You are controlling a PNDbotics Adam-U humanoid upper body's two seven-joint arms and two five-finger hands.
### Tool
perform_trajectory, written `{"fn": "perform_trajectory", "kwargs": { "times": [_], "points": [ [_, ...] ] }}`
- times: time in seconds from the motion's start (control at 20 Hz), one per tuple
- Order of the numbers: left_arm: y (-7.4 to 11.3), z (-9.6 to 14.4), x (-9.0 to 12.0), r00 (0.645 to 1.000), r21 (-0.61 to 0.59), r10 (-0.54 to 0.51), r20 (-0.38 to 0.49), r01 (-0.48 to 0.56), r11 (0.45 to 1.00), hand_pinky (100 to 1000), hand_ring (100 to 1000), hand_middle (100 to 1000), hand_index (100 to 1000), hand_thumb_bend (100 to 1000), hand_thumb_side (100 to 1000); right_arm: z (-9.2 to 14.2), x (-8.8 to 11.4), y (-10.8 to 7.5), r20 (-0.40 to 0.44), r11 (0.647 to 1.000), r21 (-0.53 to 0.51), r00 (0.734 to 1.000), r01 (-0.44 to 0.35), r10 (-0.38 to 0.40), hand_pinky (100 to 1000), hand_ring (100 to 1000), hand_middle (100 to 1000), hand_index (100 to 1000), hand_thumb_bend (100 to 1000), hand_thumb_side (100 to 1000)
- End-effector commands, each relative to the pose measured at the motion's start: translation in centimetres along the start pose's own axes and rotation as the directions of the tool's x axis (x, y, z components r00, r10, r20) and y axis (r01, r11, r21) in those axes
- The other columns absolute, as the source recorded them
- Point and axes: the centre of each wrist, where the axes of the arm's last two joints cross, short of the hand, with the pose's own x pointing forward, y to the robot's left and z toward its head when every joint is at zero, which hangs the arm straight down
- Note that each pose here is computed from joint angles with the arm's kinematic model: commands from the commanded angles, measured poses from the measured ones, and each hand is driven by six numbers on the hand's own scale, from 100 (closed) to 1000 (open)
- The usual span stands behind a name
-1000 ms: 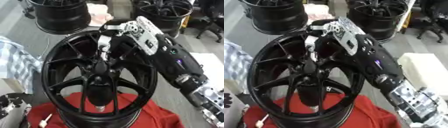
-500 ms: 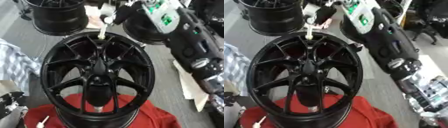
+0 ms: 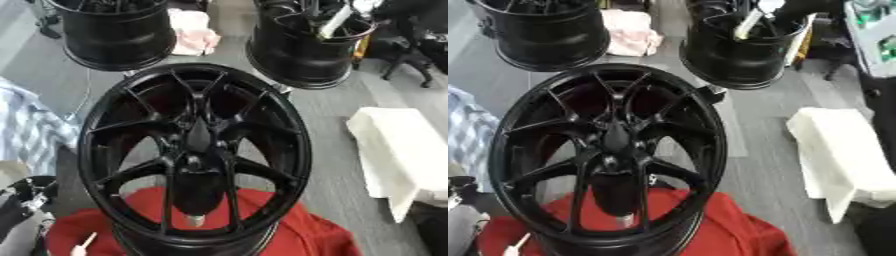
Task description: Pull the pin out of the wheel hub.
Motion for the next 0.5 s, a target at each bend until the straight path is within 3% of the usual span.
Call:
{"fn": "perform_trajectory", "kwargs": {
  "times": [0.05,0.25,0.4,0.5],
  "points": [
    [1.4,-0.5,1.2,0.999,0.037,-0.021,0.038,0.019,0.999,688,673,639,763,501,521,2.0,-6.2,-2.3,-0.202,0.994,-0.097,0.977,0.045,-0.064,736,685,686,861,190,373],
    [1.5,-0.7,1.3,0.999,0.040,-0.021,0.049,0.020,0.999,688,673,639,763,502,521,3.1,-11.4,3.2,-0.375,0.961,-0.108,0.885,0.254,-0.276,808,779,802,902,252,506],
    [1.2,-1.1,1.5,0.998,0.022,-0.023,0.054,0.022,1.000,688,672,639,763,501,521,4.5,-12.3,6.3,-0.402,0.921,-0.174,0.828,0.349,-0.390,803,773,801,898,234,538],
    [0.9,-1.3,1.6,0.998,0.006,-0.024,0.056,0.024,1.000,688,672,639,763,502,521,5.6,-12.6,8.1,-0.380,0.892,-0.226,0.808,0.390,-0.450,779,741,769,884,147,574]
  ]
}}
